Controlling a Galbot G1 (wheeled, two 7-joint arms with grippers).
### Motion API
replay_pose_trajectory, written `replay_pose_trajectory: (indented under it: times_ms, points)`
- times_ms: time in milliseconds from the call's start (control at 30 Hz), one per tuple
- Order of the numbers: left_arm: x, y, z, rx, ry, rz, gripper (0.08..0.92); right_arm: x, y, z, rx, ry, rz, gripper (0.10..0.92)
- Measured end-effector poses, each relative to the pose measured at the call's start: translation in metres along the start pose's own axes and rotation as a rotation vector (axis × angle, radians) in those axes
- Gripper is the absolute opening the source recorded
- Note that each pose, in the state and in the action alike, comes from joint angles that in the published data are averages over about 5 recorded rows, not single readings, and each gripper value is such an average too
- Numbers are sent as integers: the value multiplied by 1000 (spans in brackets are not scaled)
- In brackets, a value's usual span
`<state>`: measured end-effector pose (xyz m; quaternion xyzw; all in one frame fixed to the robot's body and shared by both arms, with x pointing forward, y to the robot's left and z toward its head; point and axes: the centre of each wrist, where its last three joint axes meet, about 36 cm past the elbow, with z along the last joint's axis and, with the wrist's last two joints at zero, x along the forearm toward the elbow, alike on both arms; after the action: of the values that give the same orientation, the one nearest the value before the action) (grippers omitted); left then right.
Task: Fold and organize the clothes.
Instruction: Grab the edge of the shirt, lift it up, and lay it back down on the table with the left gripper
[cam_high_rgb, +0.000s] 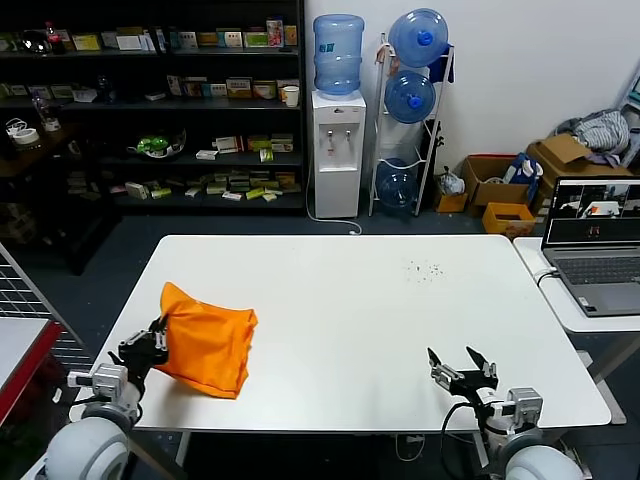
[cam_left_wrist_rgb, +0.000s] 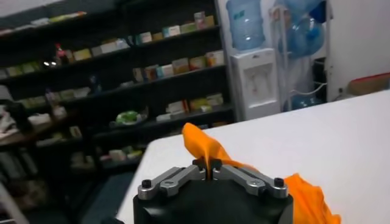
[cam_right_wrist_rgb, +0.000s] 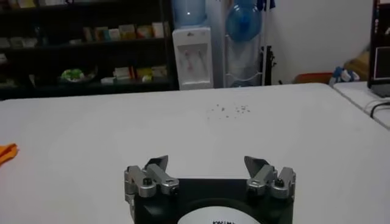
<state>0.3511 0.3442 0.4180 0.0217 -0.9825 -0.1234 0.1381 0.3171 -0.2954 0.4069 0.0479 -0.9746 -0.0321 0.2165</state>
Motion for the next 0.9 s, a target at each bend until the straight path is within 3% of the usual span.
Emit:
replay_pose_trajectory:
  times_ms: [300,533,700,900]
  points:
    - [-12,62,8,-120,19,-115,111,11,-4,-9,14,-34,0,823]
    - [-19,84,4,-163,16,-139,111,13,-2,-12,15,-45,2,823]
    - [-15,58,-7,-64,36,-80,111,16,-2,-12,11,-49,15,823]
    - [-13,-30,-11,202,147,58,111,23,0,-11,2,-47,39,823]
